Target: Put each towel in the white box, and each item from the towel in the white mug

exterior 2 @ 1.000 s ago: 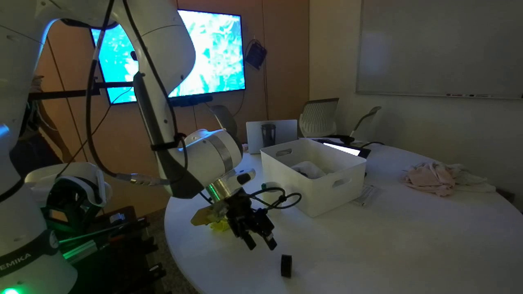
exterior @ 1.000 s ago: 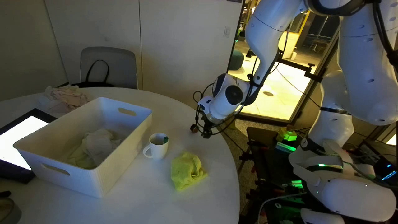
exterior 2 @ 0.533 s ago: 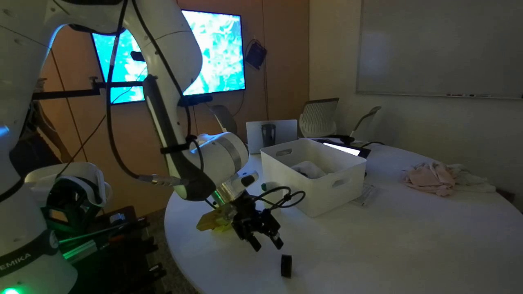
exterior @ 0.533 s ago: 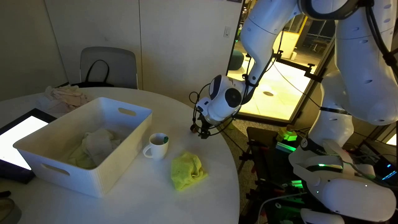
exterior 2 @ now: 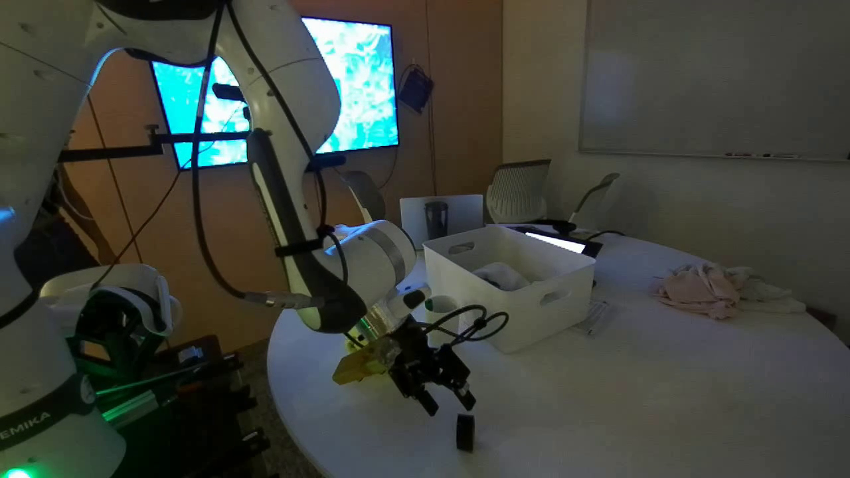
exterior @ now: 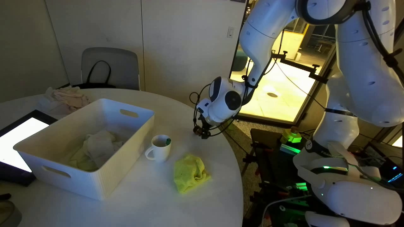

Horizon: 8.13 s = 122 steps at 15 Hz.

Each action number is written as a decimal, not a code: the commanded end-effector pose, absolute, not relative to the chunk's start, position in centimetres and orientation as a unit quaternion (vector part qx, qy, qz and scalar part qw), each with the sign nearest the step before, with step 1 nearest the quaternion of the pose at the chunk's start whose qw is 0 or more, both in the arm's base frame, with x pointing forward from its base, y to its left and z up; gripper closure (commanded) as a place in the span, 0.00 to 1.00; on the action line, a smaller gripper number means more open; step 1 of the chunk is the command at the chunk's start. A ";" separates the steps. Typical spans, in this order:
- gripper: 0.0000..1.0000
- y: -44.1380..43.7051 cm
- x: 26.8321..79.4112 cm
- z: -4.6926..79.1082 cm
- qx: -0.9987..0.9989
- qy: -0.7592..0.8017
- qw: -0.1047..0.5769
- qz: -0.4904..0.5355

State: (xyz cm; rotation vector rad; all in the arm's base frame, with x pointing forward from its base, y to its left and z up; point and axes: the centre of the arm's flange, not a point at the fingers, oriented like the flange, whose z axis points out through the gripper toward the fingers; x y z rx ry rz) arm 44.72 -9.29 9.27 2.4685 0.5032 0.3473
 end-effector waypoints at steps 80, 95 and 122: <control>0.90 7.1 47.8 20.4 0.893 0.169 0.332 0.251; 0.90 7.9 46.9 20.4 0.908 0.199 0.298 0.217; 0.90 5.4 49.8 19.8 0.952 0.159 0.232 0.117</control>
